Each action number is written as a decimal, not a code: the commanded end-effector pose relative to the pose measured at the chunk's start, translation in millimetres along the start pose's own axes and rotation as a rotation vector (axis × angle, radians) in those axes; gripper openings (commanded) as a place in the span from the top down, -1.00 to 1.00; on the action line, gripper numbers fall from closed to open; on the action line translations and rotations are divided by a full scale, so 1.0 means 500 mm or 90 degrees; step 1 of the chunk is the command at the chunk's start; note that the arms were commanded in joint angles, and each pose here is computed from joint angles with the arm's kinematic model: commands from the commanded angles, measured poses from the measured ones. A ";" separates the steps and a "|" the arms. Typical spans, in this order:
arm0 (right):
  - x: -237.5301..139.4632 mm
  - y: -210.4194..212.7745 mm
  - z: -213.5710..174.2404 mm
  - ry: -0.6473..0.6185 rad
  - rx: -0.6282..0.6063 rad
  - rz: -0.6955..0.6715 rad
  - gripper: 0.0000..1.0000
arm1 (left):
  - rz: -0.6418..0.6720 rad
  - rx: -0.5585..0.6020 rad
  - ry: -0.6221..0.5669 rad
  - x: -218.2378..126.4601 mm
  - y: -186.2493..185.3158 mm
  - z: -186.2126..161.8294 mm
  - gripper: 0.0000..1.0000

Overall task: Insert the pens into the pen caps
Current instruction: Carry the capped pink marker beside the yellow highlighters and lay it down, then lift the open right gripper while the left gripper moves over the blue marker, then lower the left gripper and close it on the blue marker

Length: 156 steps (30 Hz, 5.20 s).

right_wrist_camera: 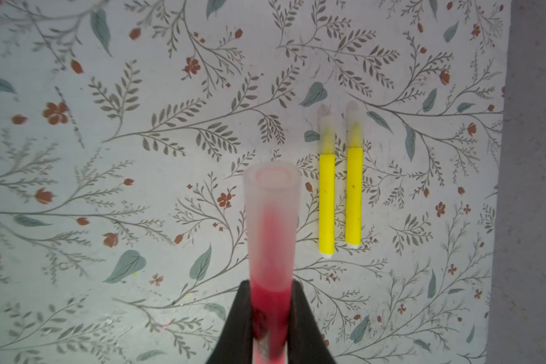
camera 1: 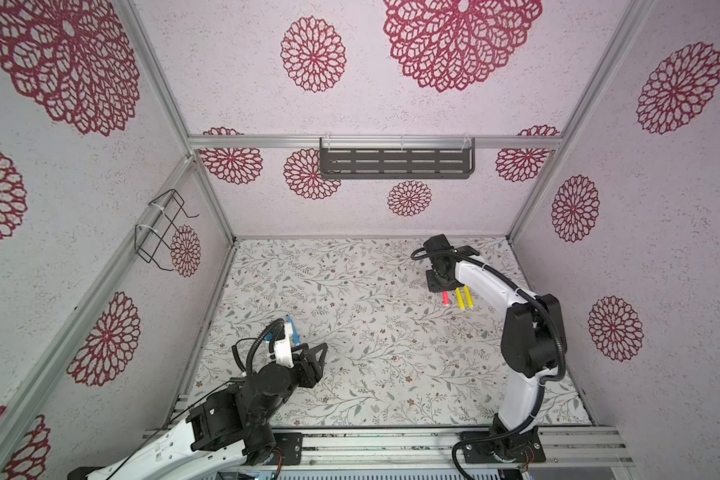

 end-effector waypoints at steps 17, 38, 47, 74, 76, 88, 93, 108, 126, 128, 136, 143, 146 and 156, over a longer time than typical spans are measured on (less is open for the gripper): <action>0.144 -0.060 -0.003 0.113 -0.072 -0.145 0.89 | -0.022 -0.020 -0.008 -0.014 -0.005 0.010 -0.23; 0.004 -0.089 0.064 0.011 -0.023 -0.173 -0.10 | -0.016 -0.005 -0.003 -0.002 -0.021 0.016 -0.24; -0.149 0.025 0.053 -0.084 -0.011 0.070 -0.08 | 0.159 -0.036 0.025 0.037 0.031 0.016 -0.58; -0.249 0.049 -0.105 -0.122 0.013 0.194 -0.04 | 0.519 -0.243 0.311 0.289 0.323 -0.030 -0.55; -0.249 0.047 -0.112 -0.123 0.016 0.196 -0.04 | 0.515 -0.260 0.316 0.293 0.331 -0.036 -0.54; -0.235 0.052 -0.124 -0.123 0.026 0.205 -0.05 | 0.529 -0.312 0.350 0.291 0.404 -0.089 -0.39; -0.238 0.056 -0.124 -0.126 0.034 0.217 -0.04 | 0.547 -0.312 0.357 0.290 0.415 -0.102 -0.30; -0.231 0.053 -0.143 -0.127 0.043 0.221 -0.04 | 0.568 -0.318 0.394 0.310 0.438 -0.146 0.07; -0.248 0.044 -0.153 -0.149 0.061 0.240 -0.05 | 0.591 -0.281 0.472 0.303 0.441 -0.233 0.41; -0.251 0.042 -0.155 -0.152 0.061 0.240 -0.05 | 0.594 -0.274 0.476 0.300 0.439 -0.239 0.44; -0.263 0.034 -0.159 -0.160 0.063 0.243 -0.05 | 0.576 -0.233 0.481 0.305 0.407 -0.238 0.57; -0.274 0.039 -0.162 -0.161 0.063 0.267 -0.05 | 0.481 -0.163 0.511 0.319 0.332 -0.228 0.64; -0.283 0.042 -0.163 -0.165 0.063 0.283 -0.06 | 0.425 -0.140 0.517 0.315 0.289 -0.226 0.65; -0.274 0.127 -0.194 -0.129 0.069 0.453 -0.08 | 0.121 -0.118 0.467 0.292 0.114 -0.198 0.70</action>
Point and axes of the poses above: each gripper's point midway between its finger pads, its own x axis out along the fingers, its own y axis along the line the jaws close on, z = x × y, the point moved 2 cm from there along -x, back along the fingers, and after that the axes turned 2 degrees about x, right-handed, at the moved point
